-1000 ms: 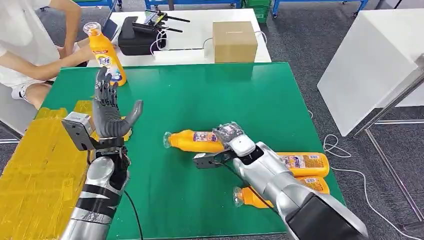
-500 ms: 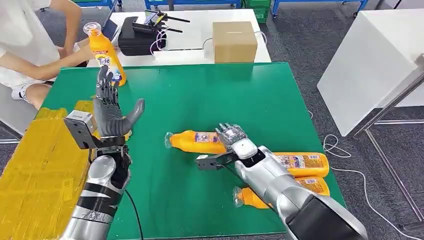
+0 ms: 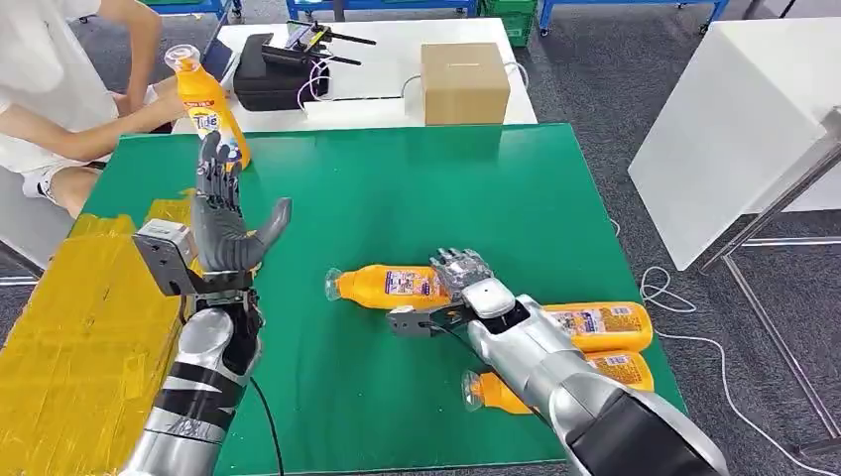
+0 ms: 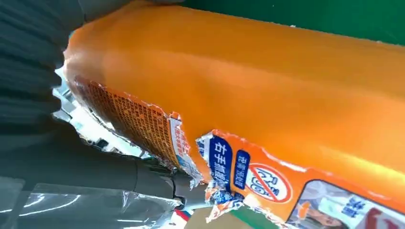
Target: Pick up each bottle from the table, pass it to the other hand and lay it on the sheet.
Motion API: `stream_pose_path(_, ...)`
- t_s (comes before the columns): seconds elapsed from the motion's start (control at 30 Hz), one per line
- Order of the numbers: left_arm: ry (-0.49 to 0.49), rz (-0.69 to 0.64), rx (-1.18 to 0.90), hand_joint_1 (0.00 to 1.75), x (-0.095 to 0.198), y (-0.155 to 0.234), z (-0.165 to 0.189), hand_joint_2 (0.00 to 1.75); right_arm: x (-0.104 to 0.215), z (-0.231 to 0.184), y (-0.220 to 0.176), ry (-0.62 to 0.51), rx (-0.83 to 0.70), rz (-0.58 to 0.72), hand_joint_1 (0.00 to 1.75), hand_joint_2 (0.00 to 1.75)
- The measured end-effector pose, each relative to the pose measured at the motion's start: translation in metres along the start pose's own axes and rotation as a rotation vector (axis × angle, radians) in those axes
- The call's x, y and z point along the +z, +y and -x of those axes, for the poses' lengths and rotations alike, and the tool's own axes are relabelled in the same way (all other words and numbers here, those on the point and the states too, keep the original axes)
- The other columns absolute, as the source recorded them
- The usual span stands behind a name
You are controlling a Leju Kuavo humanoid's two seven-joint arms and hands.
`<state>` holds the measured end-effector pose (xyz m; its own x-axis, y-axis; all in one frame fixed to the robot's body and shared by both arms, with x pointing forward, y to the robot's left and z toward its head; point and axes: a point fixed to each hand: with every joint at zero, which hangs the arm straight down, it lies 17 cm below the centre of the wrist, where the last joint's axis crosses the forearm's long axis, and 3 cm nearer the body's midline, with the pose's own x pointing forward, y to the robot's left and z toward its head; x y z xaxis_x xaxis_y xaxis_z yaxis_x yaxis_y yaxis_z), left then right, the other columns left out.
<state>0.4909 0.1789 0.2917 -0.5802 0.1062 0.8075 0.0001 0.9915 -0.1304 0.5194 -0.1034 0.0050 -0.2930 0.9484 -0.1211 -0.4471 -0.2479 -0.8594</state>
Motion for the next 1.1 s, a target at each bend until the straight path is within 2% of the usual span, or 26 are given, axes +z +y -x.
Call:
stream_pose_path(0.3, 0.001, 0.002, 0.001, 0.00, 0.000, -0.001, 0.000, 1.75, 0.000, 0.001, 0.001, 0.004, -0.008, -0.004, 0.00, 1.75)
stream_pose_path(0.33, 0.001, 0.003, 0.001, 0.00, 0.000, -0.001, 0.000, 1.75, 0.000, 0.001, 0.001, 0.004, -0.008, -0.004, 0.30, 1.75)
stream_pose_path(0.37, 0.001, 0.005, 0.002, 0.00, 0.000, -0.002, 0.000, 1.75, 0.000, 0.001, 0.002, 0.004, -0.008, -0.004, 1.45, 1.75)
stream_pose_path(0.43, 0.001, 0.006, 0.002, 0.00, 0.001, -0.003, 0.000, 1.75, 0.000, 0.001, 0.002, 0.004, -0.011, -0.006, 1.75, 1.75)
stream_pose_path(0.97, 0.008, 0.005, -0.007, 0.00, 0.003, -0.003, 0.003, 1.75, -0.001, 0.001, -0.010, 0.012, -0.188, 0.149, 1.75, 1.75)
stream_pose_path(1.1, 0.010, 0.008, -0.017, 0.00, 0.007, -0.003, 0.004, 1.75, 0.001, -0.001, -0.018, 0.003, -0.259, 0.233, 1.75, 1.75)
